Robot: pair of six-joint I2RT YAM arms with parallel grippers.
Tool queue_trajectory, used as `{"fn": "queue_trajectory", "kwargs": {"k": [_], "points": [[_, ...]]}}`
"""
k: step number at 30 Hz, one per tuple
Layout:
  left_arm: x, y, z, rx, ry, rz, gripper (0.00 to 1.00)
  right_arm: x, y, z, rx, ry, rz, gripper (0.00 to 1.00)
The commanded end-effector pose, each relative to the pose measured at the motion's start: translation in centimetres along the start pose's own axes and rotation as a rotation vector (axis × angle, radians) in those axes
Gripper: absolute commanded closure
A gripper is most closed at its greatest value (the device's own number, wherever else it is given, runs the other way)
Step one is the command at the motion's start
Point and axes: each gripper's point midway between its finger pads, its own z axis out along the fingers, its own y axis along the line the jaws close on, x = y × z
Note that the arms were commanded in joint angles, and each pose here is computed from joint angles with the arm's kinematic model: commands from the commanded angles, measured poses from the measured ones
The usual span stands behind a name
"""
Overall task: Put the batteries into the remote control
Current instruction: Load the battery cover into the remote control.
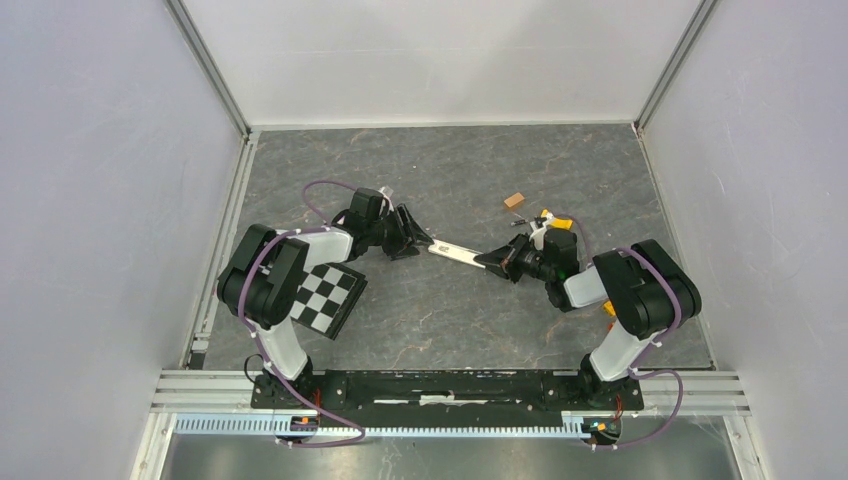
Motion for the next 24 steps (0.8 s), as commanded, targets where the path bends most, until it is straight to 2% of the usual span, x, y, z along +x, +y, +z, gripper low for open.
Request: {"fn": "queue_trajectory", "kwargs": {"k": [1,8,14,24], "points": [[-0.9,-0.4,0.2,0.004,-0.026,0.047,0.4,-0.8,0.7,-0.2,-0.02,-0.043,-0.025,1.0],[-1.1,-0.3,0.3,-0.007,-0.03,0.054,0.4,-2.0,2.0,0.4,-0.031,-0.053,-0.103,1.0],[-1.1,-0.3,0.4,-0.008,-0.027,0.055,0.41,-1.8,3.8,0.6,-0.109,-0.023,-0.129,1.0],[-1.1,-0.3,0.4,-0.007,-0.028,0.054,0.41,-1.8,2.7,0.6,-0.081,-0.03,-0.099,1.0]]}}
